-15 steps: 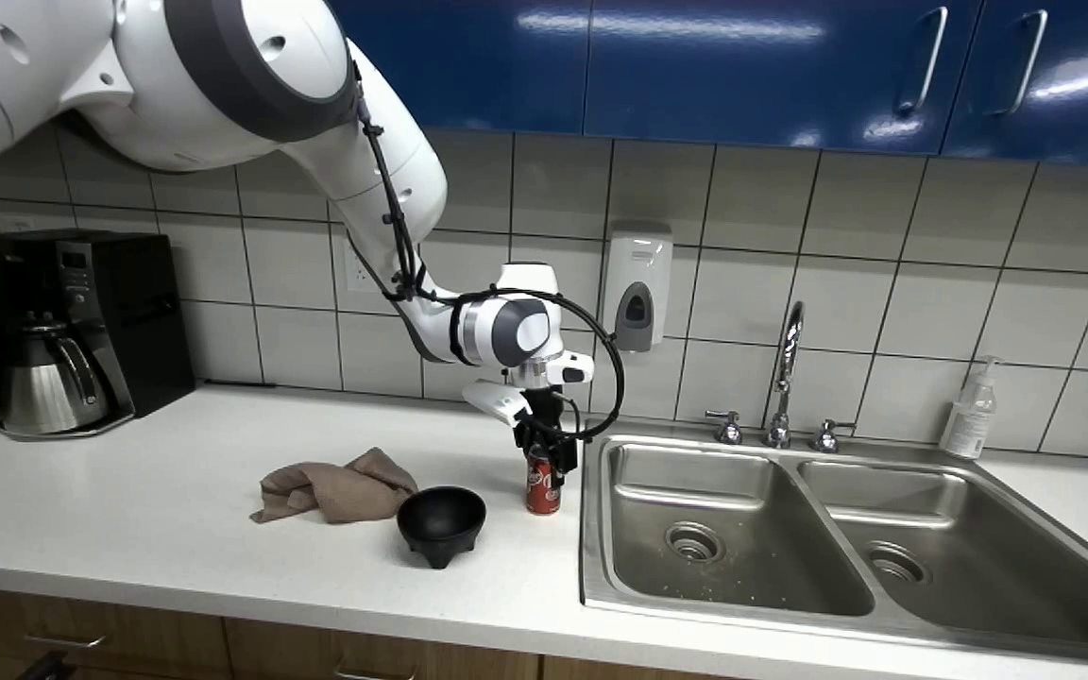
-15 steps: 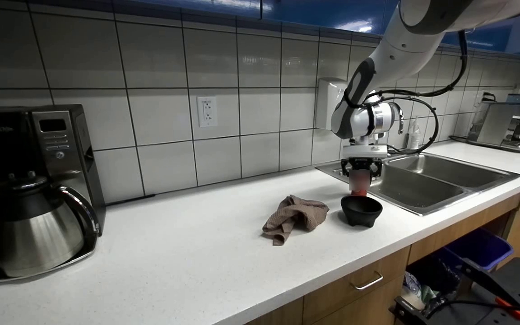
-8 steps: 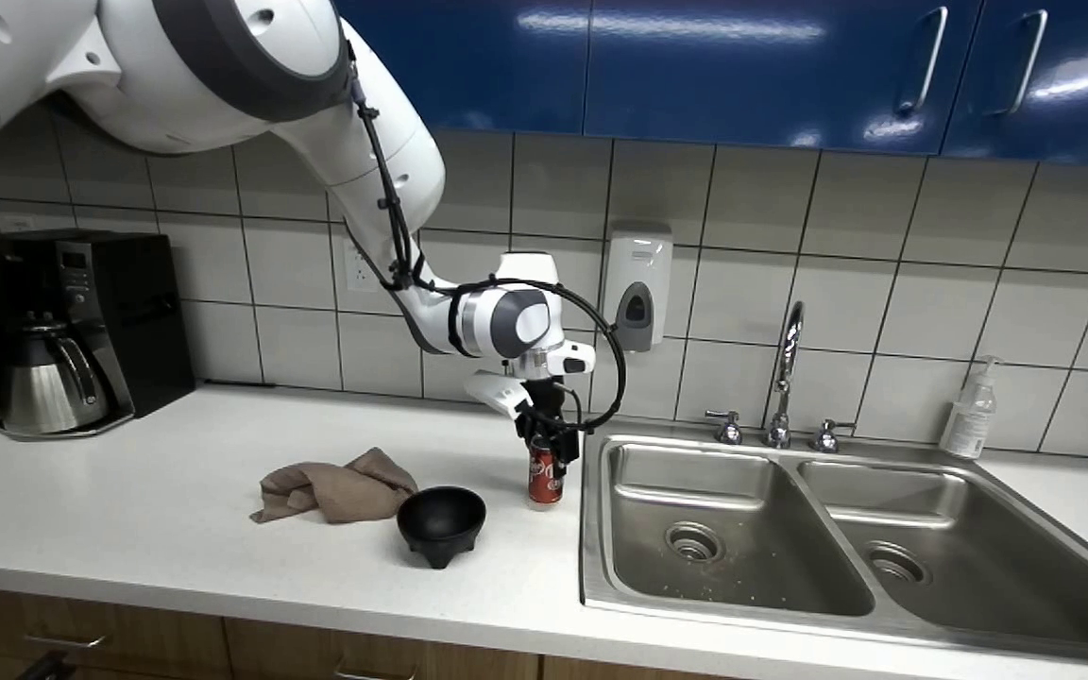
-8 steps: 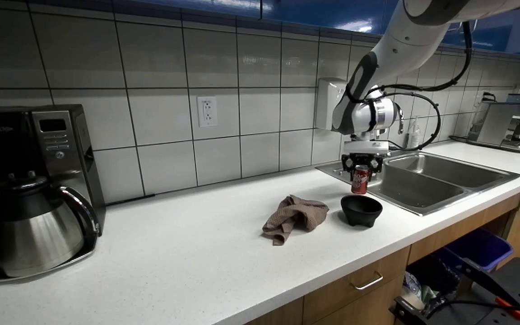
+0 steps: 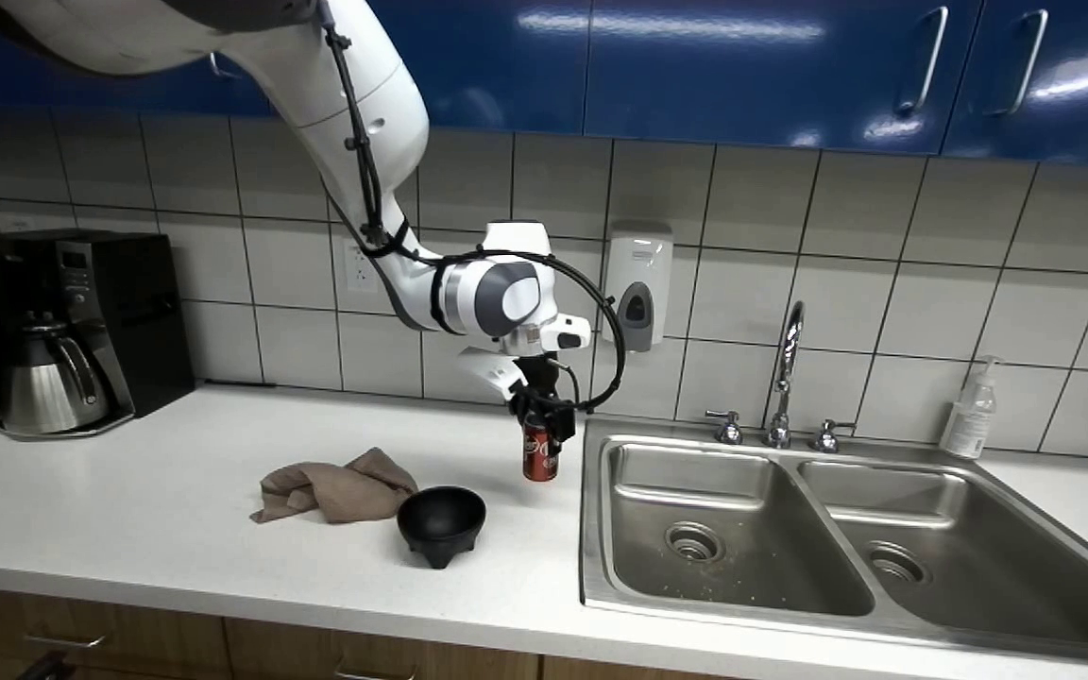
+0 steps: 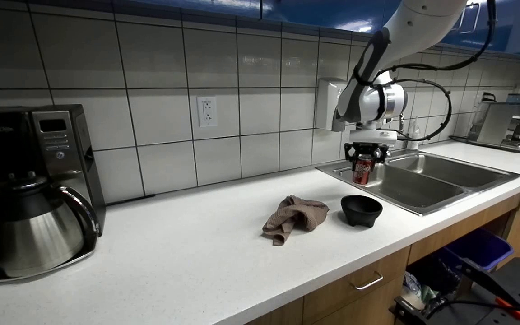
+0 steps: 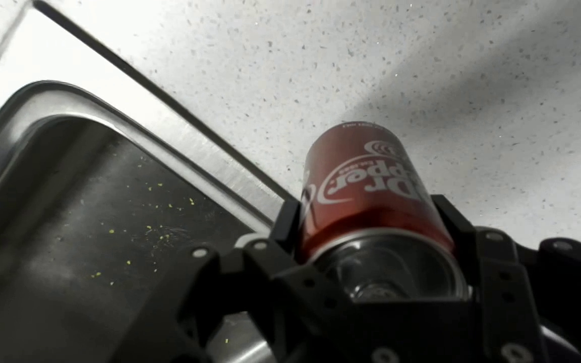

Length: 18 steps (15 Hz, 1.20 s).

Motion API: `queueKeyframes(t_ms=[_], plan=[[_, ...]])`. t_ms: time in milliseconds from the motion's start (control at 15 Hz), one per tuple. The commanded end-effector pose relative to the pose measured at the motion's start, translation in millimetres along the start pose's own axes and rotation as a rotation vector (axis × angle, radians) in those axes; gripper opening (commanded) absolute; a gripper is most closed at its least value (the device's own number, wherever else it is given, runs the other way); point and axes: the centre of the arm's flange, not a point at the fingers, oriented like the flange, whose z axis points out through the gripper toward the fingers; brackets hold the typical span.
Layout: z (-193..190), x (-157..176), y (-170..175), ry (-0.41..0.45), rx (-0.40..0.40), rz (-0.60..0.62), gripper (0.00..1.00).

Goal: Put the red can in the black bowl.

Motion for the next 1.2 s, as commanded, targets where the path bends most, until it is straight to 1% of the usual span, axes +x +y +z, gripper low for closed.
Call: queueKeyframes(t_ms=[0, 267, 600, 1133], plan=[[-43.6, -33.0, 10.6, 0.025, 0.066, -0.051, 0.4], [-63.4, -56.1, 8.7, 0.034, 0.104, -0.111, 0.4], [-80.2, -87.5, 6.6, 0.002, 0.155, -0.181, 0.4], [-83.0, -130.2, 9.9, -0.051, 0.193, -0.28, 0.4]])
